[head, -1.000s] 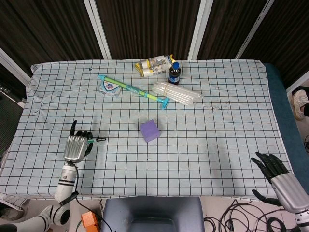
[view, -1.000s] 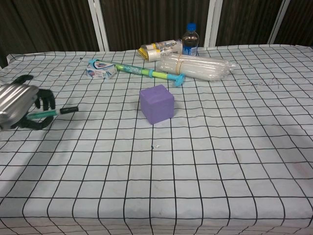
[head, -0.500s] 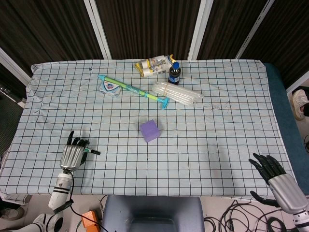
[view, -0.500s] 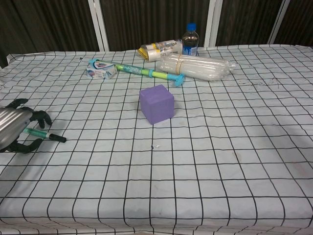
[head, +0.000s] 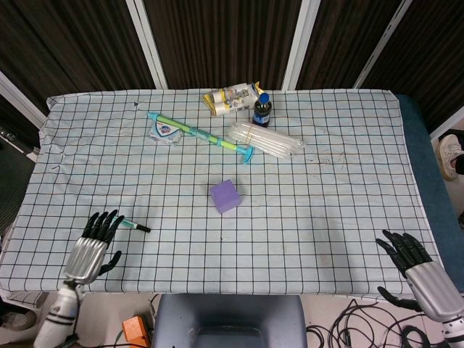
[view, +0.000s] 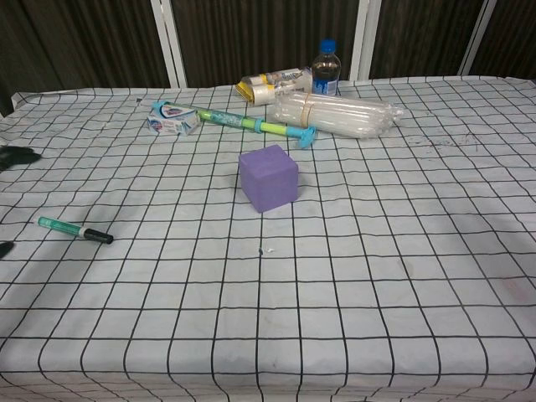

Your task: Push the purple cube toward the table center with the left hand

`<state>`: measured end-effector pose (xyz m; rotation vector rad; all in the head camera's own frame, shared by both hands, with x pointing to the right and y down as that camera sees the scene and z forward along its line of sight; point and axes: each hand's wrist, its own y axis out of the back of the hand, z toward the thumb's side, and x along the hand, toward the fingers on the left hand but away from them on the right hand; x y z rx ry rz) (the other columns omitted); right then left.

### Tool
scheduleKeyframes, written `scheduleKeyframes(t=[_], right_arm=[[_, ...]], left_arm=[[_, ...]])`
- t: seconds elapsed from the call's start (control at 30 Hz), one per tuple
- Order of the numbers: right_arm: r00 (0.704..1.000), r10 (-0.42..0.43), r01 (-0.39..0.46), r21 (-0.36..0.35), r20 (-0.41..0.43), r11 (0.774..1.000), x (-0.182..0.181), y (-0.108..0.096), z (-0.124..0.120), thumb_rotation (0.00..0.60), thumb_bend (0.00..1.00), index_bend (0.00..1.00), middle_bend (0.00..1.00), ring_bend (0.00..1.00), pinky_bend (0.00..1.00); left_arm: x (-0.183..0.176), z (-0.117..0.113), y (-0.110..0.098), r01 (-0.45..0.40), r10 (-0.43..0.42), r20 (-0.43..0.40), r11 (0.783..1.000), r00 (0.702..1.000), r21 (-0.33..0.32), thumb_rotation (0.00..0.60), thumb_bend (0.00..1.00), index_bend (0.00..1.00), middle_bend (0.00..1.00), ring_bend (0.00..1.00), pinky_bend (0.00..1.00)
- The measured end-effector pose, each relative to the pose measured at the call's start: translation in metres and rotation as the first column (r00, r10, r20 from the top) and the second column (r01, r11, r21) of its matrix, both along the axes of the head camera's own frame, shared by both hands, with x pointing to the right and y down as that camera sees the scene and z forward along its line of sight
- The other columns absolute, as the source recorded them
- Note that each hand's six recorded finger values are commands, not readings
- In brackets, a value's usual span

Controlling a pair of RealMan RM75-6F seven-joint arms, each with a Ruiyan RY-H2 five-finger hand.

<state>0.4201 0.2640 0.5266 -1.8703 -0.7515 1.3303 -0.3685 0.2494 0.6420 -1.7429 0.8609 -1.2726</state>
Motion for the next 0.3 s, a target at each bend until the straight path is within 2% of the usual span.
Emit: scheduleKeyframes(t=[0.07, 0.13, 0.2, 0.3], right_arm=[[1.000, 0.004, -0.004, 0.002, -0.004, 1.000, -0.001, 0.000, 0.001, 0.600, 0.39, 0.00, 0.00, 0.00, 0.00], [1.000, 0.004, -0.004, 0.003, -0.008, 1.000, -0.002, 0.001, 0.002, 0.600, 0.39, 0.00, 0.00, 0.00, 0.00], [1.000, 0.003, -0.002, 0.005, -0.010, 1.000, -0.003, 0.001, 0.002, 0.600, 0.39, 0.00, 0.00, 0.00, 0.00], [1.000, 0.000, 0.000, 0.002, -0.012, 1.000, -0.004, 0.001, 0.004, 0.600, 0.39, 0.00, 0.00, 0.00, 0.00]], left_arm=[[-0.005, -0.028, 0.010, -0.006, 0.008, -0.077, 1.000, 0.997, 0.025, 0.600, 0.35, 0.00, 0.00, 0.00, 0.06], [-0.007, -0.041, 0.018, -0.005, 0.011, -0.127, 0.999, 0.992, 0.040, 0.600, 0.36, 0.00, 0.00, 0.00, 0.07], [-0.017, -0.044, 0.025, -0.008, 0.013, -0.119, 0.999, 0.993, 0.041, 0.600, 0.35, 0.00, 0.00, 0.00, 0.07], [-0.033, -0.046, 0.036, -0.005, 0.007, -0.056, 0.999, 0.998, 0.033, 0.600, 0.35, 0.00, 0.00, 0.00, 0.07]])
